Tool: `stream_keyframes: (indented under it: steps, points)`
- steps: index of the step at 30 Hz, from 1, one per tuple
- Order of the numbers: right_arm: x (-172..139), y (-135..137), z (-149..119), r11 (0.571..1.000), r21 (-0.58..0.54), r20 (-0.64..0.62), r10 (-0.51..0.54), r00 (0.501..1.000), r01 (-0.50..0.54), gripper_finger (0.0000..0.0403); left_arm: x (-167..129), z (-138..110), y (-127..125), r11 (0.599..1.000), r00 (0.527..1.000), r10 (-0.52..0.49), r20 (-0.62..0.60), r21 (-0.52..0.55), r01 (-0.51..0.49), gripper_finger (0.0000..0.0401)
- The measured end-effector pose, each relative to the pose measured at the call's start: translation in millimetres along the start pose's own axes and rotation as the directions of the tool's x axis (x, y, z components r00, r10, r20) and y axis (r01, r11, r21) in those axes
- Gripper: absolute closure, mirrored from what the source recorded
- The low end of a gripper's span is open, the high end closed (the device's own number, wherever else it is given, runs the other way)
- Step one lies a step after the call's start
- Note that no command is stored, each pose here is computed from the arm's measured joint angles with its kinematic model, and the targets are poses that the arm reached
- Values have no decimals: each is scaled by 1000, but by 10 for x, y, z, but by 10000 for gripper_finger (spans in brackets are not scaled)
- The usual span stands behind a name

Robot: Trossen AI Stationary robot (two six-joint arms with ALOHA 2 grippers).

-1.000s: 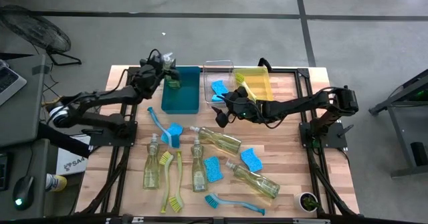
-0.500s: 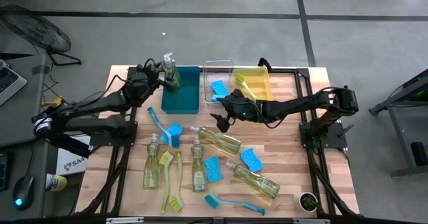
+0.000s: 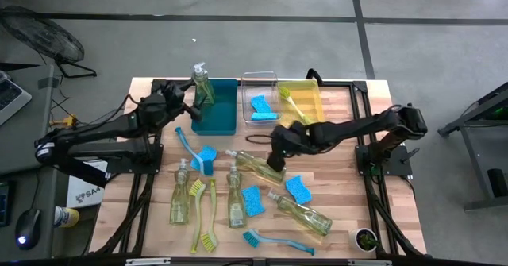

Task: Pick & Place Kitchen Sink Supplies
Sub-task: Put the blue sponge into the transparent bin

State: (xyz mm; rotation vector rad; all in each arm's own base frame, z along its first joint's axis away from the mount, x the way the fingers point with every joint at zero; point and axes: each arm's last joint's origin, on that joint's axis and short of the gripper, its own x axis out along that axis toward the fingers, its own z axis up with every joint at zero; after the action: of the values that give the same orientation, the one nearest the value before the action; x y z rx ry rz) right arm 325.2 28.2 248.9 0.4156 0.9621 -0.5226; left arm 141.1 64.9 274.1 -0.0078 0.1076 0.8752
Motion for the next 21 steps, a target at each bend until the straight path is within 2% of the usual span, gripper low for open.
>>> stream_keyframes:
  steps: [5,8,15,21]
  points:
    - [-76,33,-380,982,157,-256,-60,965,103,48,-43,15,-42,999,999,-38,13,7,38,62]
    - [-61,92,-589,966,226,-335,-42,941,123,48,-46,14,-51,999,999,-46,13,14,46,62]
    - [-4,233,-905,927,357,-341,13,940,117,48,-46,13,-57,997,997,-74,12,13,74,62]
    - [186,189,-1129,894,430,-334,32,942,122,48,-45,11,-57,997,997,-74,10,12,74,62]
